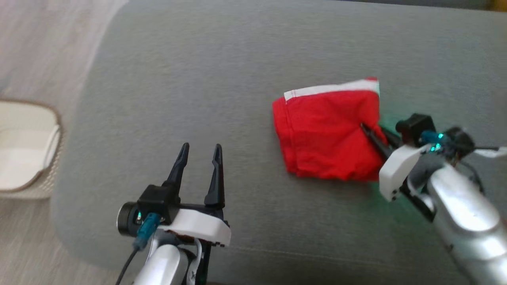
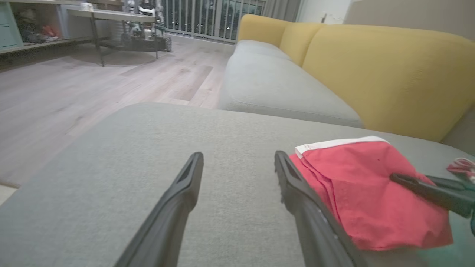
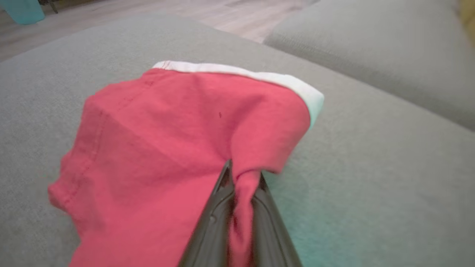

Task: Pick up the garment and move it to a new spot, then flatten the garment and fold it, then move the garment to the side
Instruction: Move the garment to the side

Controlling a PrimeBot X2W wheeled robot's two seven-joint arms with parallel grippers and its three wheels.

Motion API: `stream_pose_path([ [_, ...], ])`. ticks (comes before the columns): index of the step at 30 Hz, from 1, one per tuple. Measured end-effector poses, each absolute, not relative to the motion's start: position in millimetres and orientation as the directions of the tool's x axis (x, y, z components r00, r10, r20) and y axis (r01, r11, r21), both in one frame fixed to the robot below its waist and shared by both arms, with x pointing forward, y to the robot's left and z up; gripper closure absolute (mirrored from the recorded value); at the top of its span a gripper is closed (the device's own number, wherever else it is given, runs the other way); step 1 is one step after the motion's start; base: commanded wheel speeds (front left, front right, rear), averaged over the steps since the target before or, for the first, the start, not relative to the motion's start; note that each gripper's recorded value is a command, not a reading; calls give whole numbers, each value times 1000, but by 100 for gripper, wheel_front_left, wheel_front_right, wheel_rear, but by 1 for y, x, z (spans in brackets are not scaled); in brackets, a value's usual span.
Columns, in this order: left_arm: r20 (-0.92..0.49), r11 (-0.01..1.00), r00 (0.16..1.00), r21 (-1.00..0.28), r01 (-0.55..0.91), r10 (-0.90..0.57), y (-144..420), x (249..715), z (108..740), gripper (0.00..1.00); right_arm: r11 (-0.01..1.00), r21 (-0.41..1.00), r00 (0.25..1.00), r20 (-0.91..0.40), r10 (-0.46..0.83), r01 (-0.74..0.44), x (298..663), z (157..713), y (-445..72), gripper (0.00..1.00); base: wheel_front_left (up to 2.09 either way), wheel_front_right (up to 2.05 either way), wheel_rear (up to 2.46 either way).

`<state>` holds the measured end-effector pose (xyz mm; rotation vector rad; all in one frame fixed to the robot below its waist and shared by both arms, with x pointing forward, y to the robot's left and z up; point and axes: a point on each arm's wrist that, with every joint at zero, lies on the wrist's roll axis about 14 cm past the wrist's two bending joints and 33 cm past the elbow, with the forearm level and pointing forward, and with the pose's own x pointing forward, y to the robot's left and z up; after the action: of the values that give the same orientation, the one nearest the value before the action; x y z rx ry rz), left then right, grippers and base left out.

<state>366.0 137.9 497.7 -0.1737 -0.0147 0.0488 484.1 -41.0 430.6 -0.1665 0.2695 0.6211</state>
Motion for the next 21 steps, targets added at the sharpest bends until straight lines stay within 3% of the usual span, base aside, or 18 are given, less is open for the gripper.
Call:
stream_pose_path([
  [10, 67, 965, 971, -115, 235, -229, 61, 408, 505, 0, 811, -289, 852, -306, 425, -509, 494, 480, -141, 100, 0, 0, 0],
  [21, 105, 814, 812, -43, 580, -574, -52, 453, 494, 0, 883, -389, 931, -342, 128, -264, 512, 499, -286, 100, 0, 0, 0],
])
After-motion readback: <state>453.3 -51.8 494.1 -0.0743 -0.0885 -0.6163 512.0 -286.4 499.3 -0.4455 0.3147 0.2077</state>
